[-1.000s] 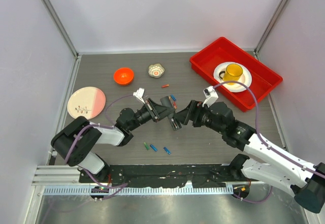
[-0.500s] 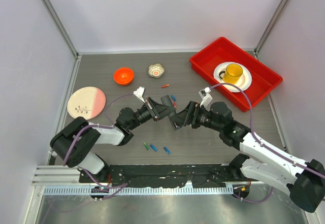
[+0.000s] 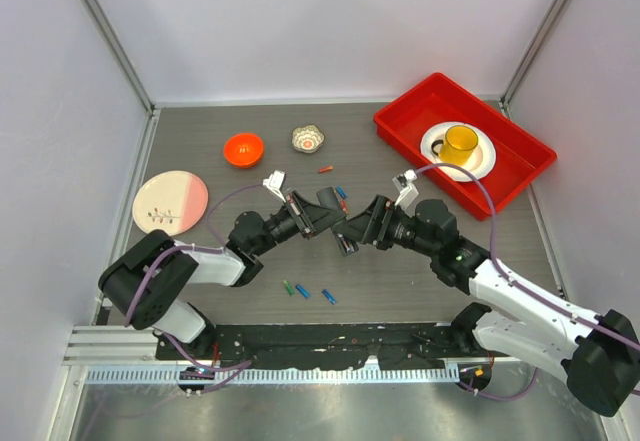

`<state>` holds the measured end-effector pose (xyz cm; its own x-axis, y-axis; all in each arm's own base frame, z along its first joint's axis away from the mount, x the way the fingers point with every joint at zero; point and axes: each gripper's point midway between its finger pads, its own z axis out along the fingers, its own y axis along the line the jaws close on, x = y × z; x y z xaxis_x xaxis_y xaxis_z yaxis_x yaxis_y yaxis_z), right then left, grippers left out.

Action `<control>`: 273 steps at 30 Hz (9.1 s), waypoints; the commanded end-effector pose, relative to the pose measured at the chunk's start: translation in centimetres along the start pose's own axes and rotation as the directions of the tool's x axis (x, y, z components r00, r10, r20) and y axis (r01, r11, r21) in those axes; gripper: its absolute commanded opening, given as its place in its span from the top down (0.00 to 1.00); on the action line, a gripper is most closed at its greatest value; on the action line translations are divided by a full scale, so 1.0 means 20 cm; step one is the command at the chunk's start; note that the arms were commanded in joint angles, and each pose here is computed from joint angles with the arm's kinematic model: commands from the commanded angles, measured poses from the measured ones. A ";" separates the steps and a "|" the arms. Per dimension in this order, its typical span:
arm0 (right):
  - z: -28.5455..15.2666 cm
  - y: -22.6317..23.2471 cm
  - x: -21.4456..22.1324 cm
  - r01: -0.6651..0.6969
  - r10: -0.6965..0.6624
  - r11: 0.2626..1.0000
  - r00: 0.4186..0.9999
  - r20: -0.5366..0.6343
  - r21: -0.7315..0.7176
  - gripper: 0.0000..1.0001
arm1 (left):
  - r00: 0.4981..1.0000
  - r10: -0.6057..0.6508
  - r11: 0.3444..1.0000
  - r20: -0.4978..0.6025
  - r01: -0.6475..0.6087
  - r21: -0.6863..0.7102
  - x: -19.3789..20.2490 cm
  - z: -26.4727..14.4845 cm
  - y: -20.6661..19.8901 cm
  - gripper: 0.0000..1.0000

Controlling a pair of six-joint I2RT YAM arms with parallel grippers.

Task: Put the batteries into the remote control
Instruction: Load the battery into the remote control.

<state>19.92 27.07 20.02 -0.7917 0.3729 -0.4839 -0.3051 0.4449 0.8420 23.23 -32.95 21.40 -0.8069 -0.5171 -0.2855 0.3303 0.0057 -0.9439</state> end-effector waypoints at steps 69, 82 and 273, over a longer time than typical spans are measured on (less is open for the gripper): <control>-0.17 -0.11 -0.02 0.194 -0.197 0.969 0.980 0.007 0.151 0.23 | 0.991 0.106 0.955 0.087 -0.126 0.270 -0.08 -0.01 -0.36 1.00; -0.14 -0.11 0.01 0.165 -0.165 0.978 0.986 -0.011 0.125 0.23 | 0.991 0.103 0.955 0.091 -0.124 0.268 -0.09 0.00 -0.36 1.00; 0.01 0.05 0.00 -0.027 0.027 0.998 1.000 0.005 -0.065 0.30 | 0.969 0.096 0.963 0.227 -0.148 0.227 -0.19 0.02 -0.34 1.00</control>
<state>19.77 27.28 17.26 -0.8217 0.3900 -0.4155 -0.2406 0.4234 0.8734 25.26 -32.47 21.18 -0.7258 -0.6153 -0.3076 0.3363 0.0726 -0.9389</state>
